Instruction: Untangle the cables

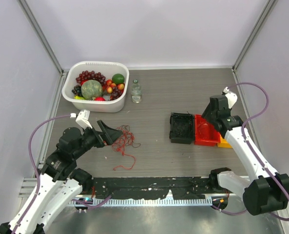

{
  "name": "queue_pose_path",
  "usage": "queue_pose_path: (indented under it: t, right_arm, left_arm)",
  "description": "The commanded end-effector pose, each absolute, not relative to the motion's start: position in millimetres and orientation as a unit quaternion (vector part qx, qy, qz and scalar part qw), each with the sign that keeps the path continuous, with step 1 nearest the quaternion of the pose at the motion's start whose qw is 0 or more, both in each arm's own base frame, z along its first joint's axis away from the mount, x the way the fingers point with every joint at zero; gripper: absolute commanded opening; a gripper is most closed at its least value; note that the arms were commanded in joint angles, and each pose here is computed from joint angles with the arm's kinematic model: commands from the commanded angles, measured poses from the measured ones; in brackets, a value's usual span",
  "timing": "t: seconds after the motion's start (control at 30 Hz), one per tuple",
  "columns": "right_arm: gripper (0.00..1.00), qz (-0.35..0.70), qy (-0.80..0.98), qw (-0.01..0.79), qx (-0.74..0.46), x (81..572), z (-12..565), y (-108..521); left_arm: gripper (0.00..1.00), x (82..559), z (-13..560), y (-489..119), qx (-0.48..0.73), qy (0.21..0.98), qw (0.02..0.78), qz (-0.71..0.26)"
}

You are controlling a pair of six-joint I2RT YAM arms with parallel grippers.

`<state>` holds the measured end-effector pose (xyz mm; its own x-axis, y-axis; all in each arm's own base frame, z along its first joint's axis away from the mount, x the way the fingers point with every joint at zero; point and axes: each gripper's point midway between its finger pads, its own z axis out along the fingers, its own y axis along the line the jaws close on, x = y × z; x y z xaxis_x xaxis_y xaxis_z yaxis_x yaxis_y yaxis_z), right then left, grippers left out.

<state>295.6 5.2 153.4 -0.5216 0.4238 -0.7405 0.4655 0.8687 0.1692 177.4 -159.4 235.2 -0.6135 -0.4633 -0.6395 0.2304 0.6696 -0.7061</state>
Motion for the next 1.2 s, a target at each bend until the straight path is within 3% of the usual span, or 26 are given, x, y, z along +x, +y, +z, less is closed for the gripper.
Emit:
queue_pose_path:
  t: [0.0,0.4,1.03,1.17]
  right_arm:
    - [0.55,0.003,0.873,0.436,0.219,314,166,17]
    - [0.37,0.013,0.891,0.401,0.213,324,128,28]
    - [0.37,0.026,0.907,0.371,0.197,319,104,36]
    - [0.24,0.002,0.905,0.374,0.202,316,103,27]
  left_arm:
    - [1.00,179,245,-164,-0.065,0.791,0.444,-0.416]
    - [1.00,178,246,-159,-0.068,0.793,0.448,-0.407]
    - [1.00,184,240,-167,-0.060,0.798,0.438,-0.410]
    - [1.00,184,239,-167,-0.060,0.799,0.435,-0.410]
